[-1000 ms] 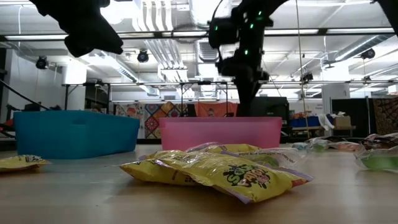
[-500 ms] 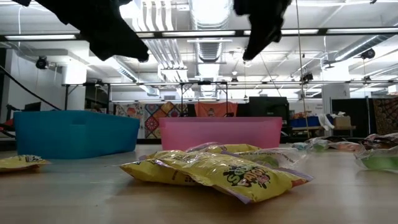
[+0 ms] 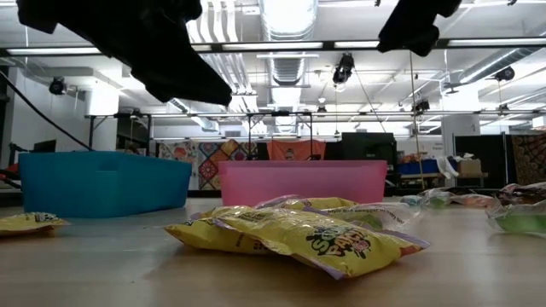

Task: Sort candy
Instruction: Put the green gummy into the green bin

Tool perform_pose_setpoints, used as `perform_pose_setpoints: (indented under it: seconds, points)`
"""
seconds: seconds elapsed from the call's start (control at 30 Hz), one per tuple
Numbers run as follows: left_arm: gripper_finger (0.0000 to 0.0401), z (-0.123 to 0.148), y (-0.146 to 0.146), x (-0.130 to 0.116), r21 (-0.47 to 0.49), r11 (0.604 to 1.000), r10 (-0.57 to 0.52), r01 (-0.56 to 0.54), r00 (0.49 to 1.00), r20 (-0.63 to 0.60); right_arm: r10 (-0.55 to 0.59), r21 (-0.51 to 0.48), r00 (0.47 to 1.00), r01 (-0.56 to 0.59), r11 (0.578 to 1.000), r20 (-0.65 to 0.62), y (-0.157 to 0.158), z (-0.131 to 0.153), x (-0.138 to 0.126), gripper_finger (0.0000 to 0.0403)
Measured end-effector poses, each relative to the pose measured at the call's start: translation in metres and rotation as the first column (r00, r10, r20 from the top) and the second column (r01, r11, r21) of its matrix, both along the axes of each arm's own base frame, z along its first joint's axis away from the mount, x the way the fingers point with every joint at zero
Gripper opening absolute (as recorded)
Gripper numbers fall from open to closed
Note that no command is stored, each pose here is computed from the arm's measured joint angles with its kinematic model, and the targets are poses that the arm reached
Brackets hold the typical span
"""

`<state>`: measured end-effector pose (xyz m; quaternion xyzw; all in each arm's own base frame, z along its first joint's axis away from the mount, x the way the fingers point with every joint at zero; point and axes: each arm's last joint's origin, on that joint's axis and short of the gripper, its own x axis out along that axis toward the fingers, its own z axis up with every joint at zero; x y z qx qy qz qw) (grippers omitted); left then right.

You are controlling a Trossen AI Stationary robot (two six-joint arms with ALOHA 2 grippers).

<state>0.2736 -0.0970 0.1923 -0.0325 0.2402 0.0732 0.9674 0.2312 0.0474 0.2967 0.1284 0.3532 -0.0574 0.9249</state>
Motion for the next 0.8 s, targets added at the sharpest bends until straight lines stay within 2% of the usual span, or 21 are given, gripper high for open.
perform_pose_setpoints:
  seconds: [0.1, 0.37, 0.6, 0.8]
  points:
    - [0.0119, -0.01, -0.004, 0.006, 0.024, 1.0, -0.018, 0.018, 1.0, -0.003, 0.012, 0.02, 0.999, -0.013, 1.0, 0.031, 0.006, -0.006, -0.002, 0.0098]
    - [0.0179, -0.027, -0.014, 0.032, 0.061, 0.998, 0.005, -0.002, 0.999, -0.044, 0.04, 0.044, 0.999, -0.039, 0.998, -0.026, 0.023, -0.022, 0.0, 0.0098]
    - [0.0187, -0.05, -0.017, 0.047, 0.144, 0.988, 0.069, -0.056, 0.993, -0.093, 0.05, 0.024, 0.997, -0.048, 0.999, -0.067, 0.032, -0.035, 0.009, 0.0098]
    - [0.0187, -0.062, -0.015, 0.049, 0.157, 0.983, 0.108, -0.091, 0.988, -0.109, 0.045, 0.021, 0.997, -0.044, 0.999, -0.069, 0.032, -0.035, 0.009, 0.0098]
